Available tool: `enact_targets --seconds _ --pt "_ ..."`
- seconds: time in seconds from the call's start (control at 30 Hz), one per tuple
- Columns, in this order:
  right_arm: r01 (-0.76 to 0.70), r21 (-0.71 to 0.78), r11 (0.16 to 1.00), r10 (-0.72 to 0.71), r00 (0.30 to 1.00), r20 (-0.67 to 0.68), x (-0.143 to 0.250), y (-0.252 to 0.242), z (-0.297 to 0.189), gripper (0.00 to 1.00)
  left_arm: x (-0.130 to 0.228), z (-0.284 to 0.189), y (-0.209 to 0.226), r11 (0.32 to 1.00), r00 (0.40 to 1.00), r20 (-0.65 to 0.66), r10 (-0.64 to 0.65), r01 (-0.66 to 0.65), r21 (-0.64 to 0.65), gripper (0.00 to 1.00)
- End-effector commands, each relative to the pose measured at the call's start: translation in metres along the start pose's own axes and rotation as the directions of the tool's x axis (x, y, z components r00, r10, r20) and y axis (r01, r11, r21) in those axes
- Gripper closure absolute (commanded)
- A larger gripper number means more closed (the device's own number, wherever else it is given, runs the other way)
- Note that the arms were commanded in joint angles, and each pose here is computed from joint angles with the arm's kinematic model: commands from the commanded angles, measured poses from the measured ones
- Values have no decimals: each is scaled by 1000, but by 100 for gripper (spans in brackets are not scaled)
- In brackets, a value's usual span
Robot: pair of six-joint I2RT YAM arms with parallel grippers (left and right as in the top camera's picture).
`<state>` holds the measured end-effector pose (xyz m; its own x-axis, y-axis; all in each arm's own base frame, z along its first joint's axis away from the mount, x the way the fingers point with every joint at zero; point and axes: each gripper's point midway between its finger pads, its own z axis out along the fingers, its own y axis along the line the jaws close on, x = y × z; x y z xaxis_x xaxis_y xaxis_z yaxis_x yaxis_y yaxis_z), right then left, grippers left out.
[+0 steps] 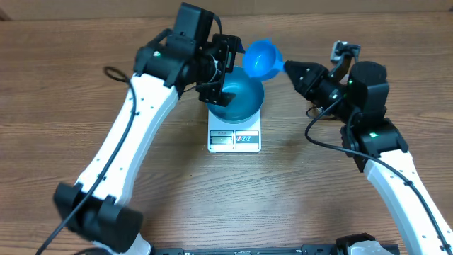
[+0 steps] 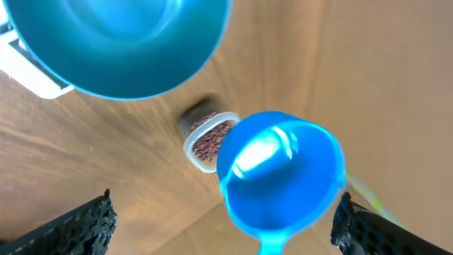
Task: Scoop item into bowl and weigh 150g on scale
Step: 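Release the scoop from the left gripper and pull it back, then carry the scoop with the right gripper to the bean container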
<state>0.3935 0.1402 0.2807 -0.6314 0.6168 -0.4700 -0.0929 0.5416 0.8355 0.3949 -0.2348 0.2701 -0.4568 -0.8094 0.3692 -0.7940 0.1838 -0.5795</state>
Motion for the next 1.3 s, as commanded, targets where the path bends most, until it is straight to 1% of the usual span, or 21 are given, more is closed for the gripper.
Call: enact_targets --seconds 0.0,0.13,0.23,0.43,0.53,0.63,0.77,0.9,1.0,1.1,1.2,1.27 --pt "47 -5 999 -47 997 65 -22 6 -11 96 -5 -45 -21 982 981 135 142 -157 108 0" --pt "94 14 996 -94 992 83 -30 6 -20 96 -15 -67 -22 963 947 242 211 -243 114 0" --pt "117 44 992 -121 989 88 -35 5 -29 96 -21 -75 -22 932 901 302 313 -352 83 0" --pt "163 143 976 -175 982 75 -44 2 -51 96 -24 -75 -16 846 801 312 510 -534 -13 1" --pt "184 213 960 -205 975 80 -50 2 -66 96 -26 -75 -14 775 725 310 614 -628 -67 1" --pt "211 281 936 -244 966 86 -57 6 -83 96 -27 -74 -11 687 637 292 714 -717 -115 0" --pt "212 387 897 -271 957 102 -65 6 -106 96 -28 -73 -4 522 477 237 847 -830 -195 0" --pt "205 478 854 -294 949 118 -71 2 -125 96 -31 -68 2 365 330 172 928 -897 -249 0" --pt "197 509 838 -298 947 123 -71 -1 -133 96 -31 -59 9 201 184 87 979 -942 -268 0" --pt "183 554 812 -303 944 133 -74 -9 -139 96 -32 -49 18 59 63 -2 998 -957 -283 1" --pt "168 615 770 -326 933 153 -81 -18 -147 96 -34 -36 30 -49 -23 -95 995 -958 -281 1" --pt "191 658 728 -371 917 144 -86 -23 -153 96 -34 -28 35 -83 -47 -134 990 -957 -277 0"
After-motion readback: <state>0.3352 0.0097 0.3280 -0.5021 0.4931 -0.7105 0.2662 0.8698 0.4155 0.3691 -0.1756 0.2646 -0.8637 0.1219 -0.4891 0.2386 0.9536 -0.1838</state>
